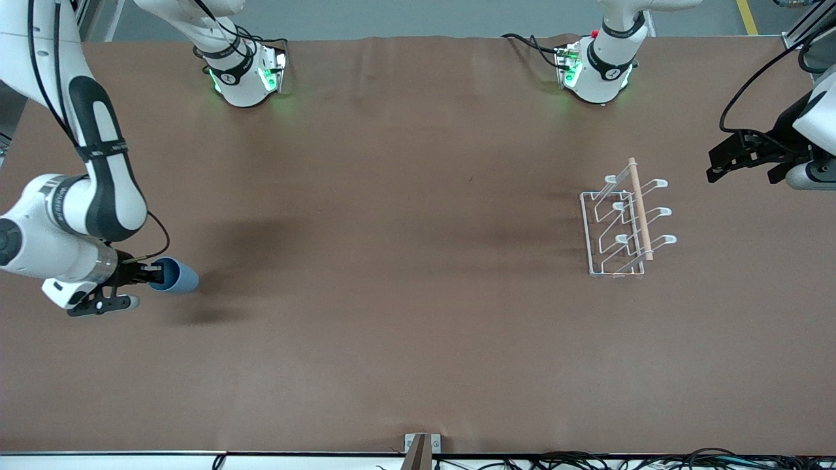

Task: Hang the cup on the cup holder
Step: 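Grasp the blue cup rim with the right gripper and lift it, then carry the cup toward the middle while the left gripper reaches it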

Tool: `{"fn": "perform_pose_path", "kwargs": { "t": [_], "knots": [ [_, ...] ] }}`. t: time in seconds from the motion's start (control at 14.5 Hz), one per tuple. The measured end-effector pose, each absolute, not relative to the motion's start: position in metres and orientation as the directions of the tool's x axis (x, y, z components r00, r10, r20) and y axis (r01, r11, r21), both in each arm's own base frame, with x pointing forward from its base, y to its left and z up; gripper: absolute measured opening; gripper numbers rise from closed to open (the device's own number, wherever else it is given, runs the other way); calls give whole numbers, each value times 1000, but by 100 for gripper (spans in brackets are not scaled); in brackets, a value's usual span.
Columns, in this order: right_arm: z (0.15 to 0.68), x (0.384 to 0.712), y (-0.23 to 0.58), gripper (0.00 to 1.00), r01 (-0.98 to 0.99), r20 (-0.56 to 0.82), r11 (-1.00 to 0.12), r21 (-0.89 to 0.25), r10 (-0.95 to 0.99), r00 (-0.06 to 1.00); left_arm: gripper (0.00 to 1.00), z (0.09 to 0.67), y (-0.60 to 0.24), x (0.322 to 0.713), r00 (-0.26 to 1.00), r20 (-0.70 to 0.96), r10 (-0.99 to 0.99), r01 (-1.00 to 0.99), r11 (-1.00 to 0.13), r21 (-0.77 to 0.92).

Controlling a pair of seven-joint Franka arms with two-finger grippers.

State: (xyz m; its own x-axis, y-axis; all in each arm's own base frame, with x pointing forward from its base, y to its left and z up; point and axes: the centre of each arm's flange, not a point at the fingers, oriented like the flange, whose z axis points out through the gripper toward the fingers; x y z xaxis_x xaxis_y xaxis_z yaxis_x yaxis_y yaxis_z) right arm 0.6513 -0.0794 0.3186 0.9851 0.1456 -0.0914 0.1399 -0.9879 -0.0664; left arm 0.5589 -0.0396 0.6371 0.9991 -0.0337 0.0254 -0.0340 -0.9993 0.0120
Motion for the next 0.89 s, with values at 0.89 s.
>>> {"fn": "perform_pose_path", "kwargs": {
  "t": [0.89],
  "knots": [
    [412, 620, 199, 4, -140, -339, -713, -687, 144, 930, 100, 635, -42, 560, 997, 23, -80, -80, -997, 11]
  ]
}}
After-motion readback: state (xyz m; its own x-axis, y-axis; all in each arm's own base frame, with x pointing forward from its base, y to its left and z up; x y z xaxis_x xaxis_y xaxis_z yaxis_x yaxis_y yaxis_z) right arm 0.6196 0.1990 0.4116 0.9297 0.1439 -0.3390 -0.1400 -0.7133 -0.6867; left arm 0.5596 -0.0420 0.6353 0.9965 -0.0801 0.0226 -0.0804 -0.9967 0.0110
